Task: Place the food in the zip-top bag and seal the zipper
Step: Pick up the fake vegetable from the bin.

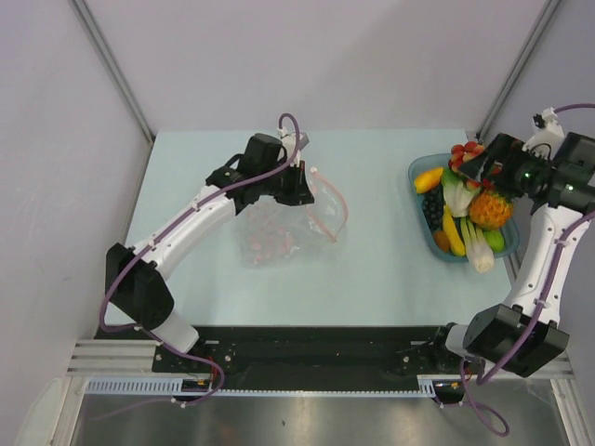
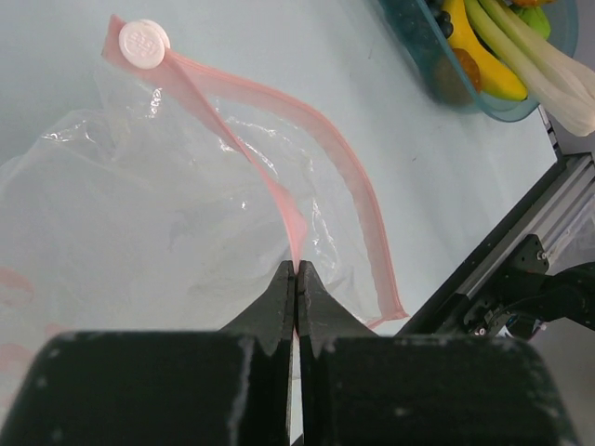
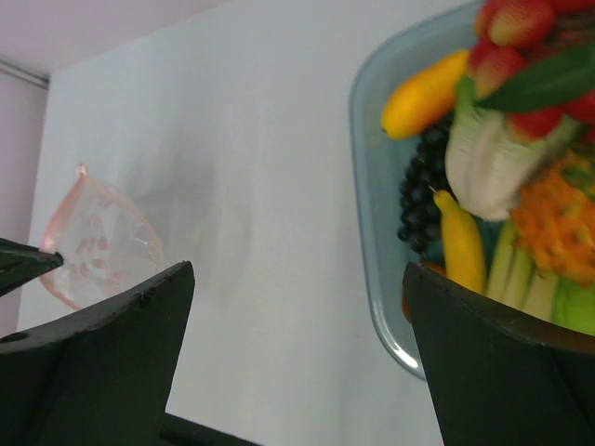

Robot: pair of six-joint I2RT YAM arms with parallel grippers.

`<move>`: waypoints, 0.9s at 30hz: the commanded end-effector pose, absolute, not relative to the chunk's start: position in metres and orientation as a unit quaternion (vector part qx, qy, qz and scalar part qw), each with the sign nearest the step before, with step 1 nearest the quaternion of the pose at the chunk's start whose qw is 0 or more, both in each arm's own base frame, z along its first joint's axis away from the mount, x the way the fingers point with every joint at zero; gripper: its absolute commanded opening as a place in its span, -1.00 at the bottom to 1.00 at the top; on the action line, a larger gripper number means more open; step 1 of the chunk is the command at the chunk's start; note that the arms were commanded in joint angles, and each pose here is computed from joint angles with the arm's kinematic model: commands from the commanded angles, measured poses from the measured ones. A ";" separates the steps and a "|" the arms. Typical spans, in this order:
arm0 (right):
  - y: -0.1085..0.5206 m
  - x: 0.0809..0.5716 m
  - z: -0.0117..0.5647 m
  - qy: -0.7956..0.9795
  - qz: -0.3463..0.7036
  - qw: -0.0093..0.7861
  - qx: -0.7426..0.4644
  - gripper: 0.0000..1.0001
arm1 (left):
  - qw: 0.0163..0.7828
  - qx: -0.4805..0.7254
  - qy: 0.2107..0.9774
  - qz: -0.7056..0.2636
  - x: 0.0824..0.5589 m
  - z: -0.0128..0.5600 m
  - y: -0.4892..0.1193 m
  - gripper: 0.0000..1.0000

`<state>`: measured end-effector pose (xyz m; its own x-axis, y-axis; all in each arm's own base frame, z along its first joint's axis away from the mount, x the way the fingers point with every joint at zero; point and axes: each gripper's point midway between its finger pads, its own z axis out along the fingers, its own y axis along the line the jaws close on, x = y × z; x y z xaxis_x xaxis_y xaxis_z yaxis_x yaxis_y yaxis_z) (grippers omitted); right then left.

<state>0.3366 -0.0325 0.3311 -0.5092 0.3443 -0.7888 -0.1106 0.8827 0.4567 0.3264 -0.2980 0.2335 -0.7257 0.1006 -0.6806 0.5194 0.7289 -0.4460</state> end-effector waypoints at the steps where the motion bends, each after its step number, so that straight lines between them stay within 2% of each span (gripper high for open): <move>1: -0.063 0.297 0.308 0.878 0.200 0.426 0.085 0.99 | 0.341 0.187 0.857 -0.339 0.329 0.238 -0.302 -1.00; 6: -0.095 0.271 0.283 0.914 0.150 0.371 0.071 0.99 | 0.337 0.183 0.856 -0.347 0.323 0.228 -0.302 -1.00; 15: -0.108 0.234 0.206 0.983 0.099 0.149 0.032 0.99 | 0.319 0.184 0.859 -0.356 0.314 0.213 -0.301 -1.00; 24: -0.112 0.206 0.154 0.996 0.007 0.075 0.037 0.99 | 0.326 0.192 0.856 -0.351 0.316 0.215 -0.301 -1.00; 27: -0.115 0.202 0.144 0.996 -0.010 0.076 0.048 0.99 | 0.326 0.192 0.857 -0.350 0.317 0.213 -0.301 -1.00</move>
<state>0.2145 -0.1011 0.1435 -0.9863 0.0709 -0.1488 0.0548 0.9925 0.1095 0.3140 -0.2992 0.1879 -0.7582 0.1279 -0.6393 0.5208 0.7088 -0.4758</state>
